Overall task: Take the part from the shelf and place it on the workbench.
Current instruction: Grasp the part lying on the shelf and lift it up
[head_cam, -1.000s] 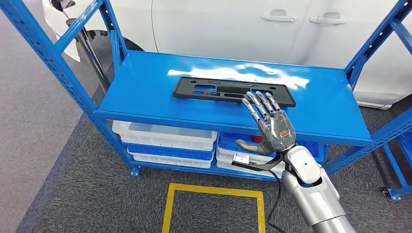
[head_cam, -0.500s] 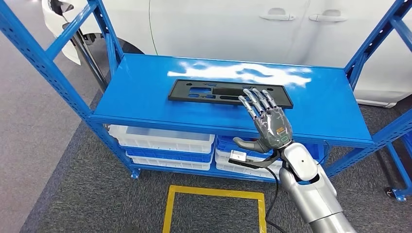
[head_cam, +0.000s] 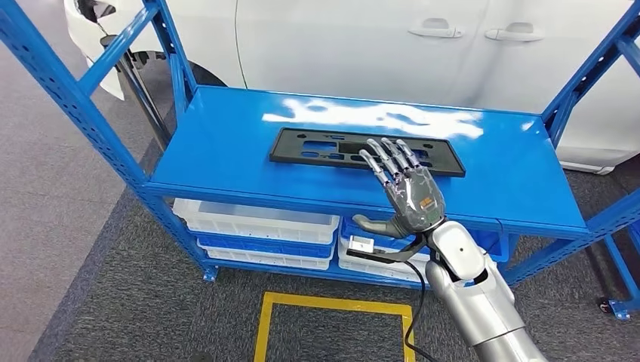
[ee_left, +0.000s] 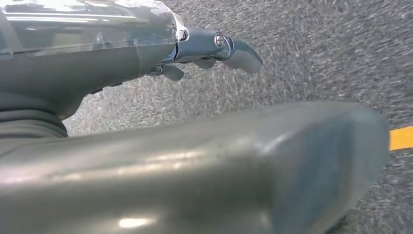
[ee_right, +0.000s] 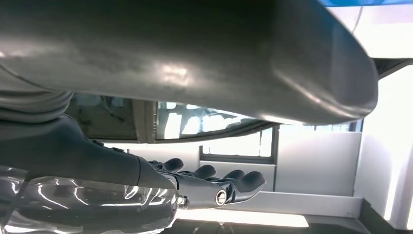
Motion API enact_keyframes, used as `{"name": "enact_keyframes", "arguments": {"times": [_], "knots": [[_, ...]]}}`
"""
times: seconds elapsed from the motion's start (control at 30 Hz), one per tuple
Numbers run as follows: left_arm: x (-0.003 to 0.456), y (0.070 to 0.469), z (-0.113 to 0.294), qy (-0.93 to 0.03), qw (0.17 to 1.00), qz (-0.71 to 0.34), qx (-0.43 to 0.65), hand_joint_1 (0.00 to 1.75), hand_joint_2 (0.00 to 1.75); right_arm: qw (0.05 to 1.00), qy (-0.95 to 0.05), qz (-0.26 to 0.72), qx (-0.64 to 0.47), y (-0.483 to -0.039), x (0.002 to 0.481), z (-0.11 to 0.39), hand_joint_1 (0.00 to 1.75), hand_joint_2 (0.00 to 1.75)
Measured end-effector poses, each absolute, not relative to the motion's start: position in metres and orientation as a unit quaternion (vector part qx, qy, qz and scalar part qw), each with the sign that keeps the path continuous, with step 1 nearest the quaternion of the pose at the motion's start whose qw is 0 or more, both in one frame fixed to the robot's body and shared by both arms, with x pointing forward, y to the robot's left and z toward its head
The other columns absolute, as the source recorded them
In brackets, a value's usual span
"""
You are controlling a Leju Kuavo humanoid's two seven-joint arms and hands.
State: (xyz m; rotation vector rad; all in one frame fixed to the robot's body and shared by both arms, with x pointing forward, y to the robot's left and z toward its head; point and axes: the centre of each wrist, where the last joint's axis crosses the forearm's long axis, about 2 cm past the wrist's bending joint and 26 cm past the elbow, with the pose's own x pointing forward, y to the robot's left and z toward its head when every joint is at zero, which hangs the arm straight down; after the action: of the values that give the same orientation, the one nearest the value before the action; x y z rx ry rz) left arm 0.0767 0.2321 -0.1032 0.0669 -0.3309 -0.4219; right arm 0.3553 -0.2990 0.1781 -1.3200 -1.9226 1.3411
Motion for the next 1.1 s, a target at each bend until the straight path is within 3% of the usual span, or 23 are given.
{"name": "enact_keyframes", "arguments": {"times": [1.1], "knots": [[0.0766,0.2349,-0.1035,-0.163,0.966,-0.198,0.037,0.00,0.00,0.224,-0.703,0.487,-0.468,-0.2899,0.3581,0.1815,0.00,0.00]]}}
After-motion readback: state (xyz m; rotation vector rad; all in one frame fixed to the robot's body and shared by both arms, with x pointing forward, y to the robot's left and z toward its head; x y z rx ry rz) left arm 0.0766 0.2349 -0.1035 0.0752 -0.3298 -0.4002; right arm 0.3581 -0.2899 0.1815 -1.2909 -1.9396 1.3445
